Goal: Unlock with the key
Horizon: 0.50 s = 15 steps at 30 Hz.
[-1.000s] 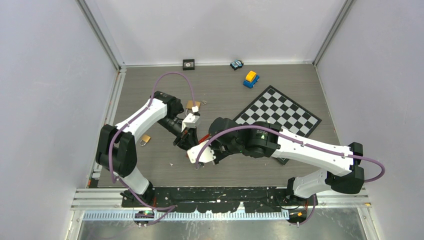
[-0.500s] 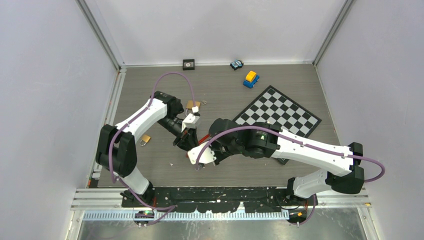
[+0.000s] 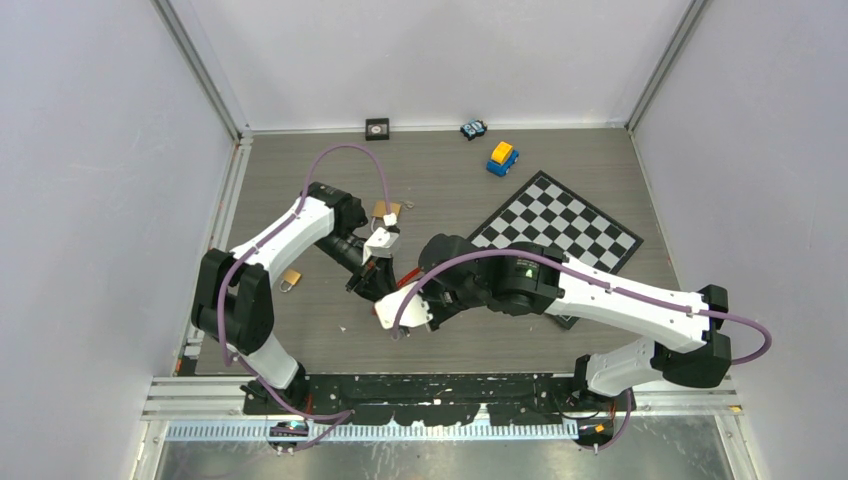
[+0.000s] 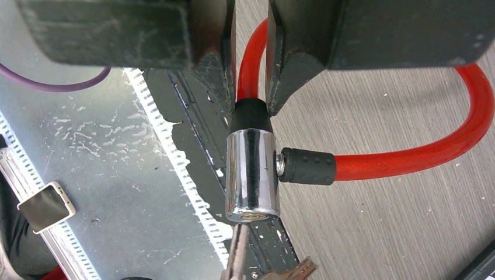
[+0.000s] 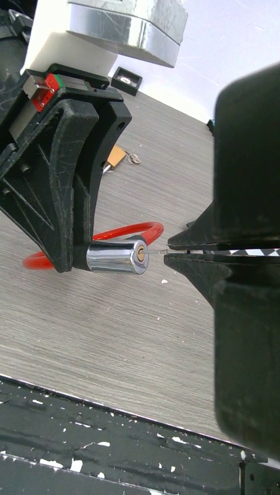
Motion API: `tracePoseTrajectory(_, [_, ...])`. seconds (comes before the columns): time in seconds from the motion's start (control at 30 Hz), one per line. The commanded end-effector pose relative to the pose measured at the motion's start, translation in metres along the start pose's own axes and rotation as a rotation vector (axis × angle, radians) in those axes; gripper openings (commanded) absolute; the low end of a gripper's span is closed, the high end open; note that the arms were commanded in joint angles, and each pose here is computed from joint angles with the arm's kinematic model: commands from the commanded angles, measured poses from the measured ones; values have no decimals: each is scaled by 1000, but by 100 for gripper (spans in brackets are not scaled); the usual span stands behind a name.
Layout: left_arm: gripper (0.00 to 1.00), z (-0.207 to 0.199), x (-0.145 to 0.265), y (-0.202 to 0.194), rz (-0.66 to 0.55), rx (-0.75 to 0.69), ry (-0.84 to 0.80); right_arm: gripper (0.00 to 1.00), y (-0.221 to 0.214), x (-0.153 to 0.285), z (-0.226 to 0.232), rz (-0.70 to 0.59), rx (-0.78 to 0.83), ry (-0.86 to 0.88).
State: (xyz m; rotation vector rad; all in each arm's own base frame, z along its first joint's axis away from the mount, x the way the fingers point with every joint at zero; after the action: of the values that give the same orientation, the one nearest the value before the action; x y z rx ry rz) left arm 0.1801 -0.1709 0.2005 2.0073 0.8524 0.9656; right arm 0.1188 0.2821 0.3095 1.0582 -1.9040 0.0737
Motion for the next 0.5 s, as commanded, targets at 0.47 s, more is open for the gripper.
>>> tracePoseTrajectory(0.47, [0,-34,2,4,-19,126,-64,1,6,1,-11,15,28,-61])
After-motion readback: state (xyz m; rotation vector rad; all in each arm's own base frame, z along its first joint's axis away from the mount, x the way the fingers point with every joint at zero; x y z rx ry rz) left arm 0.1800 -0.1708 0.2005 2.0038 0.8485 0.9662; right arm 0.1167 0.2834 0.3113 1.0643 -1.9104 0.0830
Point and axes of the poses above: each gripper's point midway between its finger pads, its own x axis back along the fingers, its own z axis along the line the jaws close on, y = z × x, the point moved 7 cm from there along x, back along the fingers, and after that the axes turned 9 degrees about x, right-handed, at the moved point
